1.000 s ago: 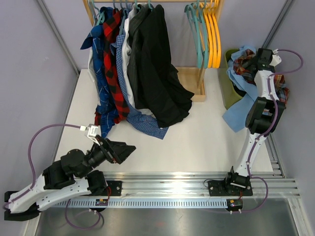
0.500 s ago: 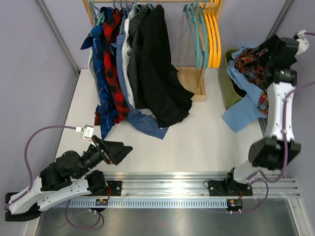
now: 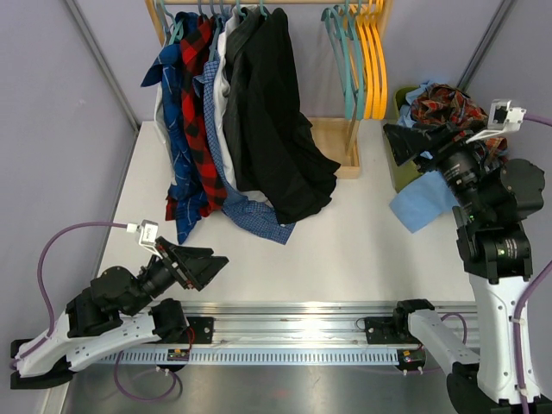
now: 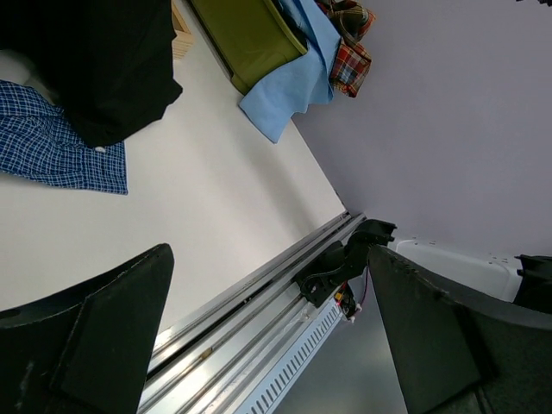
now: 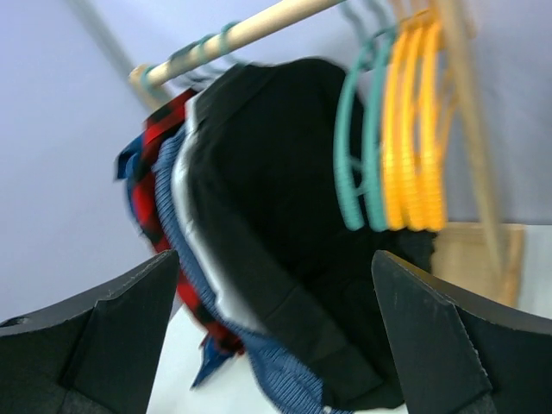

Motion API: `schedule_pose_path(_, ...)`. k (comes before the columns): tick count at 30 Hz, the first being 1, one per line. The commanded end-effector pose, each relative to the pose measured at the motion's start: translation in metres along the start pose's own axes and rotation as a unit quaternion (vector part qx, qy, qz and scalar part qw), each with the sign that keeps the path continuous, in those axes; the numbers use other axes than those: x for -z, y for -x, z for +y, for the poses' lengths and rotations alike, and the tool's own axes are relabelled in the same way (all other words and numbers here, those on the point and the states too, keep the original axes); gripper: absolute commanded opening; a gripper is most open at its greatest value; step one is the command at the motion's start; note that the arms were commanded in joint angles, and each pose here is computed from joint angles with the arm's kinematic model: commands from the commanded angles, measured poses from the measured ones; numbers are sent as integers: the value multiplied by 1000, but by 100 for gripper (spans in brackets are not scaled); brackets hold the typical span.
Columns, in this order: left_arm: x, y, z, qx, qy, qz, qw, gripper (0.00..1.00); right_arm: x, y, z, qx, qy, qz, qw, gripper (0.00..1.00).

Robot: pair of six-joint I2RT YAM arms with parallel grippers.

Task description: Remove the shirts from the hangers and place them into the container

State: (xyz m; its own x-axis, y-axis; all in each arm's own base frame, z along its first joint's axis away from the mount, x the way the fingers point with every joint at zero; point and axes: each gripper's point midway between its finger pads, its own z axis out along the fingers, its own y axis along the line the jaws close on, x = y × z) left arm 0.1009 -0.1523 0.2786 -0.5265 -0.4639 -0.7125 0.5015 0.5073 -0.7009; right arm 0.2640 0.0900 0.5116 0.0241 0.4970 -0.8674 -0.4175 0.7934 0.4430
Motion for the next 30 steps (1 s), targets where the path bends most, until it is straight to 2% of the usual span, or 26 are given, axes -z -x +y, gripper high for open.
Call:
schedule_pose_path(1, 5, 13, -12, 0, -23, -16, 1000, 99, 19, -21, 45, 16, 106, 56, 993, 99)
schedule_pose_path(8, 0, 9, -10, -3, -19, -13, 1000, 99, 37, -54, 74, 18, 188, 140, 972, 99)
schedule_pose_path(11, -3, 9, -11, -5, -16, -11, 1000, 99, 29, -72, 85, 9, 222, 175, 959, 99)
schedule_pose_path(12, -4, 9, -12, -6, -16, -10, 1000, 99, 25, -89, 97, 9, 248, 203, 947, 99)
schedule_pose_path(14, -6, 8, -13, -9, -14, -6, 1000, 99, 19, -97, 110, 20, 253, 208, 945, 100)
schedule_pose_path(16, -7, 9, -14, -10, -13, -7, 1000, 99, 13, -116, 136, 36, 290, 230, 928, 100)
schedule_pose_path(18, -7, 11, -16, -10, -15, -7, 1000, 99, -5, -137, 142, 43, 285, 253, 924, 99)
schedule_pose_path(21, -6, 13, -18, -11, -19, -9, 1000, 99, -36, -133, 138, 48, 237, 230, 943, 99)
schedule_pose_path(22, -6, 13, -18, -11, -19, -9, 1000, 99, -50, -120, 130, 55, 199, 202, 957, 99)
schedule_pose_path(24, -5, 13, -19, -9, -21, -10, 1000, 99, -71, -121, 121, 53, 160, 193, 967, 99)
schedule_pose_path(26, -5, 11, -17, -10, -20, -9, 1000, 99, -88, -103, 114, 54, 112, 167, 978, 99)
schedule_pose_path(27, -5, 11, -17, -9, -20, -9, 1000, 99, -104, -116, 109, 60, 93, 178, 978, 98)
schedule_pose_path(28, -6, 10, -16, -10, -19, -9, 1000, 99, -114, -103, 103, 63, 60, 159, 983, 97)
schedule_pose_path(30, -7, 9, -17, -12, -21, -6, 1000, 99, -139, -113, 104, 74, 45, 168, 982, 93)
